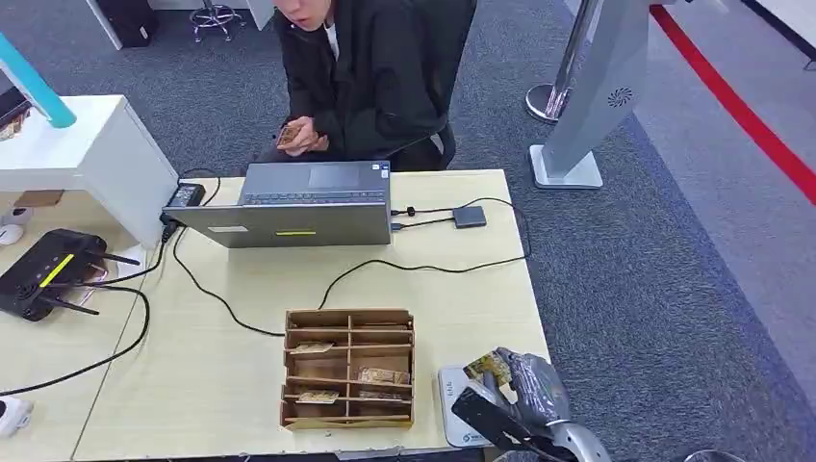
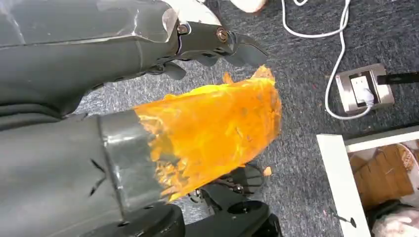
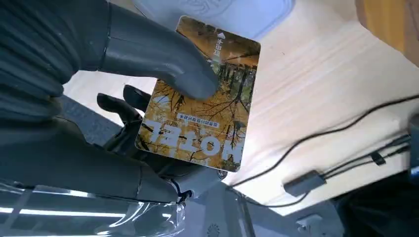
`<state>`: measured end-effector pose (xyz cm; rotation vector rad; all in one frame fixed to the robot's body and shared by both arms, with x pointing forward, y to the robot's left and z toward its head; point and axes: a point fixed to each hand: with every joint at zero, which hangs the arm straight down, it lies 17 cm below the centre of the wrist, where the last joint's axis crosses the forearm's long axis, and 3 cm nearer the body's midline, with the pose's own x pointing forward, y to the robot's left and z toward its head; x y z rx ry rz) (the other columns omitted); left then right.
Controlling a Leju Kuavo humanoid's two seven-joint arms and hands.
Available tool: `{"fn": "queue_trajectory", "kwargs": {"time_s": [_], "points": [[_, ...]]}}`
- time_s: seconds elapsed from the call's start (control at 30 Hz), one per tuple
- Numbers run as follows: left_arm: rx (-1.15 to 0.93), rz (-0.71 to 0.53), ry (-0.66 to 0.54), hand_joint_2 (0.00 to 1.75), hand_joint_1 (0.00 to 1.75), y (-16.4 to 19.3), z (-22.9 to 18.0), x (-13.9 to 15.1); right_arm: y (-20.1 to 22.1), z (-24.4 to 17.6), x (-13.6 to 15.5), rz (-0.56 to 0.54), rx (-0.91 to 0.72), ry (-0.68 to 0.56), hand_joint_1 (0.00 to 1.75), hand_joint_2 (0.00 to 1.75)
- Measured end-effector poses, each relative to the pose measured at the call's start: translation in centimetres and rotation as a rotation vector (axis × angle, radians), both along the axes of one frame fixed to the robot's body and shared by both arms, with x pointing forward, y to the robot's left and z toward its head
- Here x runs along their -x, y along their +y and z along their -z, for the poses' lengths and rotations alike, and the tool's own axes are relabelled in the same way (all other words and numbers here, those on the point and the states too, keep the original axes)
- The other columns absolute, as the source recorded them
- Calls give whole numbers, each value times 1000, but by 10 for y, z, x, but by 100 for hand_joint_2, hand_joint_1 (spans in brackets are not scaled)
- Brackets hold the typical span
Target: Pass the card to the sensor for recognition and then transmit it.
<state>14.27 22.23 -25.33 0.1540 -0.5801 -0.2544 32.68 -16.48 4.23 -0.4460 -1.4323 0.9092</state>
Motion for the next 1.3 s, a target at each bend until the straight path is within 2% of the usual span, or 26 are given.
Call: {"fn": "queue_trajectory", "kwargs": {"time_s": [0.33, 0.6, 0.77, 1.1, 1.2, 1.27, 1.3], "points": [[2, 2, 0, 0, 0, -1, 0, 0, 0, -13, -1, 2, -11, -36, 175, 175], [10, 28, 14, 0, 0, -10, 0, 2, 6, -99, -7, 7, -37, -364, 175, 175], [5, 43, 29, 0, 0, -14, 1, 2, 13, -153, -2, 3, -102, -519, 175, 175], [5, 44, 29, 0, 0, -14, 1, 1, 14, -158, -1, 0, -110, -534, 175, 175], [6, 52, 21, 0, 0, -16, -1, -4, 19, -194, 4, -18, -159, -644, 175, 175], [6, 75, 9, 0, 0, -21, -3, -10, 23, -257, -11, -21, -287, -797, 175, 175], [6, 74, 7, 0, 0, -21, -3, -11, 23, -263, -15, -22, -301, -808, 175, 175]]}}
